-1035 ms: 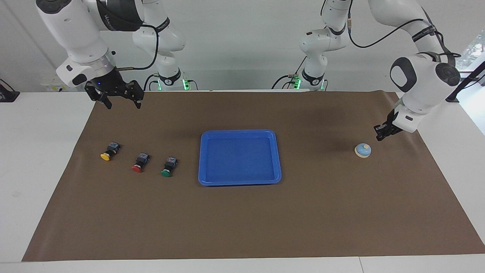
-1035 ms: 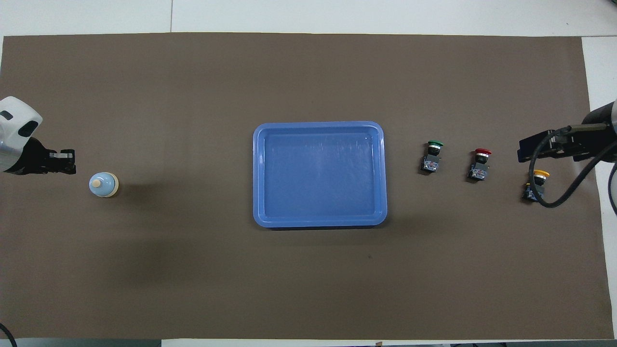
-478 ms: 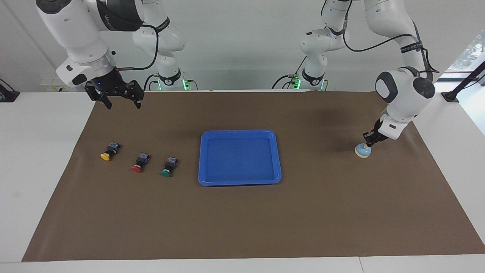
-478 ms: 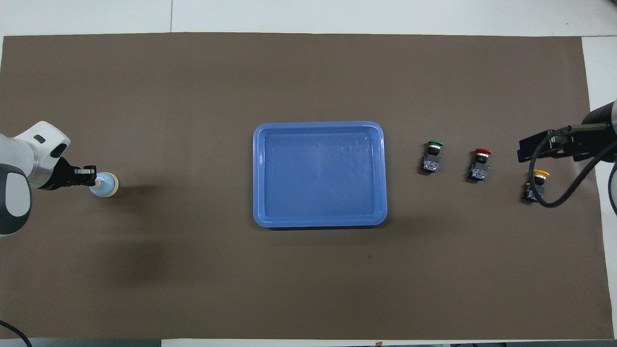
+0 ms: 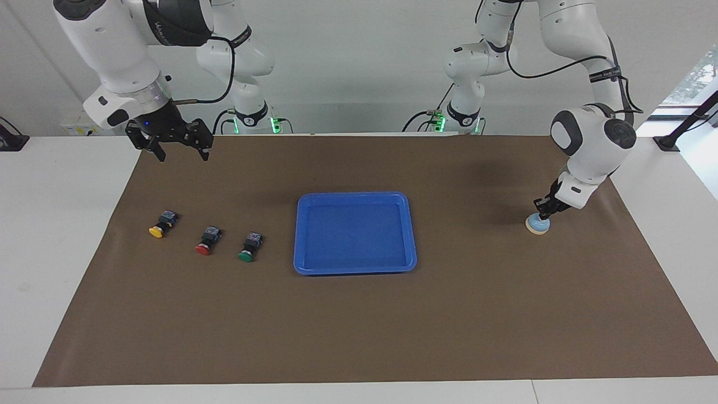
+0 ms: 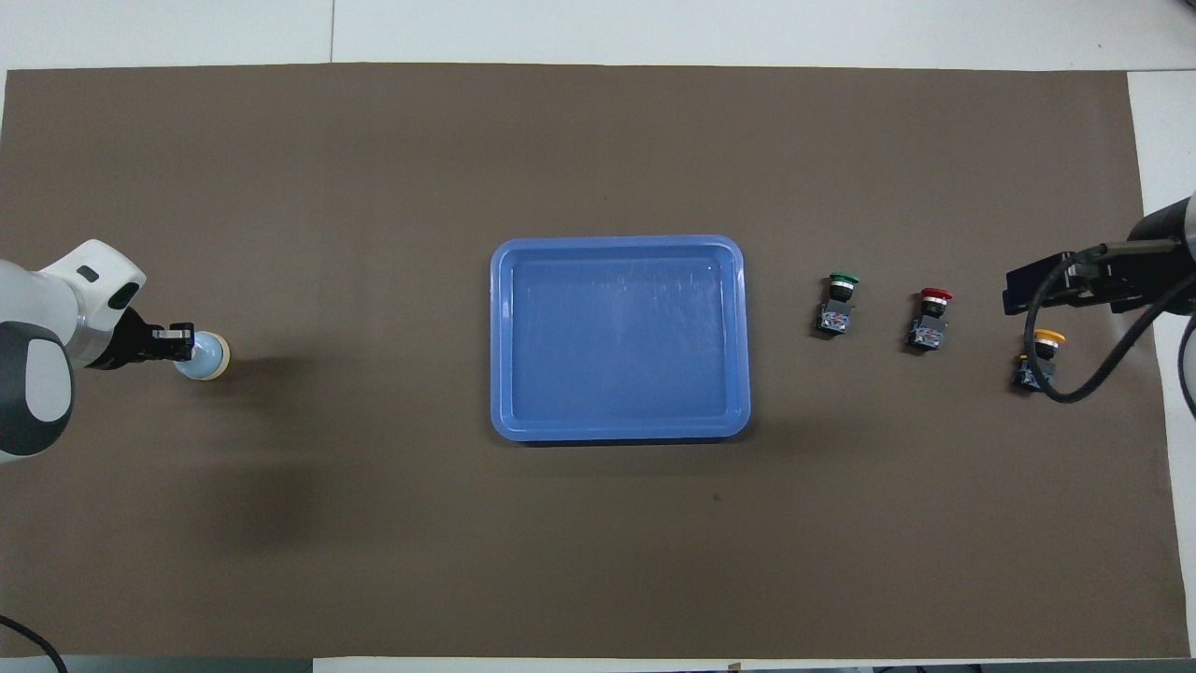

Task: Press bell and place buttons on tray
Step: 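Lower the left gripper onto the bell top to press it, then raise the left gripper off the bell and draw it back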

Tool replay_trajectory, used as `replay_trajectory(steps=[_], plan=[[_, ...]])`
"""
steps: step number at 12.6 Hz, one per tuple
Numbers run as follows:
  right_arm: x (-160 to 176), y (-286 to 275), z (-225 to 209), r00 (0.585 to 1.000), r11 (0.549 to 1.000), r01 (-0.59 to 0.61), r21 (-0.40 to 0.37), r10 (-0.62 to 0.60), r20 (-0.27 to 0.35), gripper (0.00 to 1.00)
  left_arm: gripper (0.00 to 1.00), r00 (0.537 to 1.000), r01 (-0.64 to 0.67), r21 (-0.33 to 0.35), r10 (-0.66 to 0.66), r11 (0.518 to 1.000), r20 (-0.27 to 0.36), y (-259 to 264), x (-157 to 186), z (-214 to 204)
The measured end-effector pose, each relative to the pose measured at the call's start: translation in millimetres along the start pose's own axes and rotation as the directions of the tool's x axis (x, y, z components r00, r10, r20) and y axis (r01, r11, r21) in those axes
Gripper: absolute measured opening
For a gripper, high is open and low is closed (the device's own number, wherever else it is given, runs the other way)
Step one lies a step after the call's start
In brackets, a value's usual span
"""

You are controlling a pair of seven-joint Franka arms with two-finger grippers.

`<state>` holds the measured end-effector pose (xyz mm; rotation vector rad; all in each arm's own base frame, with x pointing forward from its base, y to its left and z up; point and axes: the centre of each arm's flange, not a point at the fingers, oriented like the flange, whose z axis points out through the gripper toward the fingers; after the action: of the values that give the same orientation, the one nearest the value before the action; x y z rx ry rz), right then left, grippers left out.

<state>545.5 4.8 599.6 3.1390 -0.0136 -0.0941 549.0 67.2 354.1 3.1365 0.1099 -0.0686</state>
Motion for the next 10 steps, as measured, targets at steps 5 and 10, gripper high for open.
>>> replay_trajectory(steps=[5,10], plan=[[0.0,0.0,0.0,1.000,1.000,0.000,0.000,0.000,0.000,1.00,0.58,0.999,-0.043,0.001,0.043,0.999,0.029,34.4,22.6,-137.6],[0.0,0.0,0.0,1.000,1.000,0.000,0.000,0.000,0.000,1.00,1.00,0.995,-0.041,0.002,0.040,0.999,0.092,39.3,-14.9,-218.4]])
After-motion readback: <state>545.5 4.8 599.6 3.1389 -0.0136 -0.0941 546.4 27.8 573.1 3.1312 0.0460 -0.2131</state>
